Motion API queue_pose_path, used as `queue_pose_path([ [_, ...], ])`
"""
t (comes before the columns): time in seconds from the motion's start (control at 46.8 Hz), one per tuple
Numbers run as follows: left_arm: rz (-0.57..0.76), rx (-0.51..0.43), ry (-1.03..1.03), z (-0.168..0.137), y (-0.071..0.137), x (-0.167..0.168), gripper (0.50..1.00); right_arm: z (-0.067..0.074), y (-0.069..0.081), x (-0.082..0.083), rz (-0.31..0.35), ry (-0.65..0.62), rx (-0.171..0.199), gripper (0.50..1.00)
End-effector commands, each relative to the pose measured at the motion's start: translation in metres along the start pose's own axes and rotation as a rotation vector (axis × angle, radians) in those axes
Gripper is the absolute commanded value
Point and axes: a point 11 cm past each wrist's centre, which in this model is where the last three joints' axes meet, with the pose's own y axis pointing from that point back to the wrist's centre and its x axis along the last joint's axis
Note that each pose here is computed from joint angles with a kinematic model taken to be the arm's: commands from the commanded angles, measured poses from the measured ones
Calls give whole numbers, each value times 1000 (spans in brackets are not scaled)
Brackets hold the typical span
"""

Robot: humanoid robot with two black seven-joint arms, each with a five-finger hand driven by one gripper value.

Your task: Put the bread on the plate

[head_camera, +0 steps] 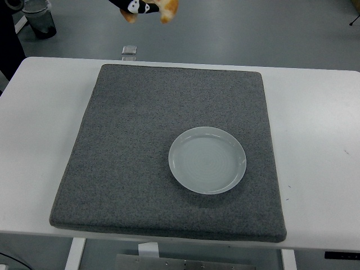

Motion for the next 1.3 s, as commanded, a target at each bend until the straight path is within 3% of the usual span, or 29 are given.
queue_pose_path([
  [0.0, 6, -30, -4, 8, -13, -8, 500, 1, 0, 0, 0, 1, -2, 930],
  [0.214, -8, -111, 10, 32, -40, -39, 500, 1, 0, 0, 0, 1, -2, 930],
  [0.385, -50, -159, 38, 42, -53, -86, 500, 1, 0, 0, 1, 0, -2, 930],
  [0.726, -163, -206, 13, 45, -54, -179, 500, 1, 0, 1, 7, -2, -2, 930],
  [1.282, -255, -266, -20, 57, -46, -260, 500, 1, 0, 3, 12, -3, -2, 930],
])
